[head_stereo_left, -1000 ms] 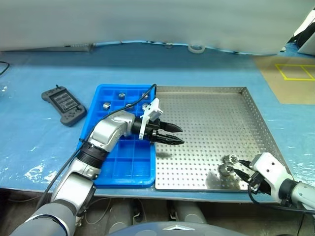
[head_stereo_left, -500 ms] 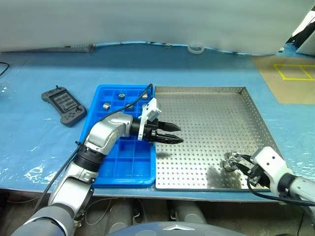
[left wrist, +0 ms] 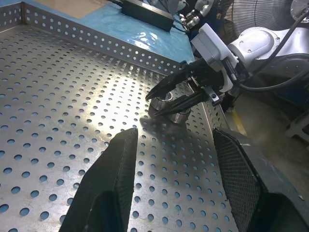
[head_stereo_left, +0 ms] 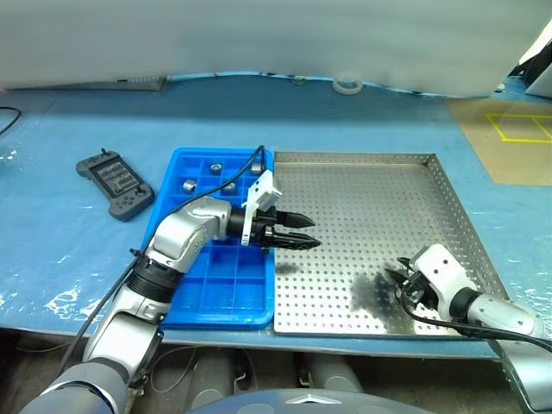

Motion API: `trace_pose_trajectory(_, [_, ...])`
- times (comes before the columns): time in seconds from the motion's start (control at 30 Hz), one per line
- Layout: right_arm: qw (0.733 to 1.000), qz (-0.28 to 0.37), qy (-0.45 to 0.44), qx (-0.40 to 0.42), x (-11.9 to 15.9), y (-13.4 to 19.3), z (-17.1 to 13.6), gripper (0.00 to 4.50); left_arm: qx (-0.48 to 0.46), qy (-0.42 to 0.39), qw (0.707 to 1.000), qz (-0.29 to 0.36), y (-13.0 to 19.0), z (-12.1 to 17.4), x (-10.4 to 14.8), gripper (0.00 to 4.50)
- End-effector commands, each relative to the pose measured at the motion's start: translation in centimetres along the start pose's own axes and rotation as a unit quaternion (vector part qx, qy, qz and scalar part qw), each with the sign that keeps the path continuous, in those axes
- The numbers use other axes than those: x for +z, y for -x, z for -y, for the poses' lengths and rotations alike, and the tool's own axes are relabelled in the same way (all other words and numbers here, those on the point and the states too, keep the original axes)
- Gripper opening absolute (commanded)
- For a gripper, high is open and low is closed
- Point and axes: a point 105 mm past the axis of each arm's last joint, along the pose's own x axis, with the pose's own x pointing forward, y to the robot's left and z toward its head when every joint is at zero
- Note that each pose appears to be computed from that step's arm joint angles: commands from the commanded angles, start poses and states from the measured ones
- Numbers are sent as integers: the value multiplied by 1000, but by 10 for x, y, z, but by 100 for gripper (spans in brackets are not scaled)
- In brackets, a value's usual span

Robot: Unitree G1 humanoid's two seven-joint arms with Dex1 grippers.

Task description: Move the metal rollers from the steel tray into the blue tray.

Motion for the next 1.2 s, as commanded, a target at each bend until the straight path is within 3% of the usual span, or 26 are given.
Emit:
trace_pose_trajectory(0.03, [999, 31, -12, -23, 8, 19, 21, 160, -3, -10, 1000, 16, -1, 1, 6, 257])
trace_pose_trajectory(0.27, [999, -41, 5, -36, -40, 66, 46, 160, -3, -2, 1000, 22, -2, -2, 9, 257])
trace_pose_trajectory(0.5, [996, -81, 11, -29, -73, 74, 39, 160, -4, -3, 1000, 24, -4, 1, 6, 257])
trace_pose_trajectory(0.93, [999, -35, 33, 21, -50, 34, 16, 160, 6, -6, 1000, 26, -2, 11, 20, 257])
trace_pose_trajectory(1.2, [997, -46, 38, 57, -47, 40, 8, 160, 20, 8, 999, 27, -7, -2, 8, 257])
